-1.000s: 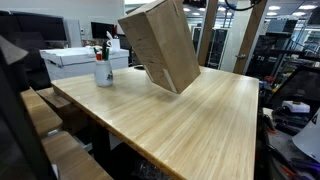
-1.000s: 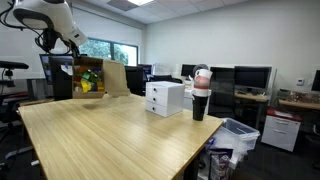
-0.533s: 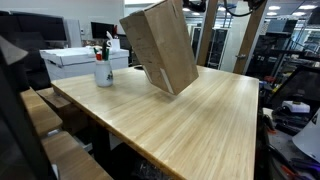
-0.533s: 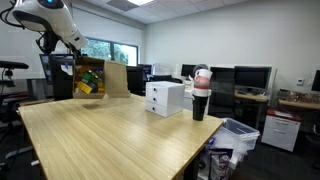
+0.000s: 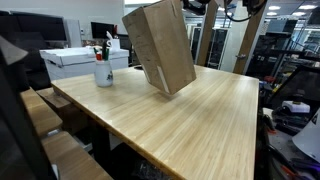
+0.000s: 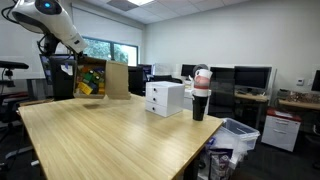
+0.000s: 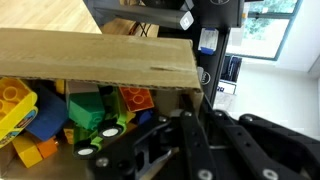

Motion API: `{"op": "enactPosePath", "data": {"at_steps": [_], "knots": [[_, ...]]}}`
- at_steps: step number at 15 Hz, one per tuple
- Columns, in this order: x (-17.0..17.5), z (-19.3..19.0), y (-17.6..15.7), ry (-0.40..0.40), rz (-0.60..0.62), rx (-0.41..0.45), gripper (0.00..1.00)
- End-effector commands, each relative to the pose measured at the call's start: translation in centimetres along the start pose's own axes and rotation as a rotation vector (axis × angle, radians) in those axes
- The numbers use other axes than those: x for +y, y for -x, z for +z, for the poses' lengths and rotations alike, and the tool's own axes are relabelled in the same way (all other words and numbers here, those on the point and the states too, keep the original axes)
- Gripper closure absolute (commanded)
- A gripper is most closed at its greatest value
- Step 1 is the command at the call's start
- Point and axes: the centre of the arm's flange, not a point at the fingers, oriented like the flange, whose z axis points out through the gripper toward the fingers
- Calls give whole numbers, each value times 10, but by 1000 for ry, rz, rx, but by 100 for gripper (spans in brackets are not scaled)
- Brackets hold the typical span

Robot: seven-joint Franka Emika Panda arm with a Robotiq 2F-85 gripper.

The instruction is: Take everything out of the box

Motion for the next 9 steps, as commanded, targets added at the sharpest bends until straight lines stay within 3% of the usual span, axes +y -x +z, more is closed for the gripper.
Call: {"op": "enactPosePath", "data": {"at_steps": [1,9], "knots": [[-1,-13,5,-86,-19,36,96],[13,-22,4,-181,-8,80,96]]}}
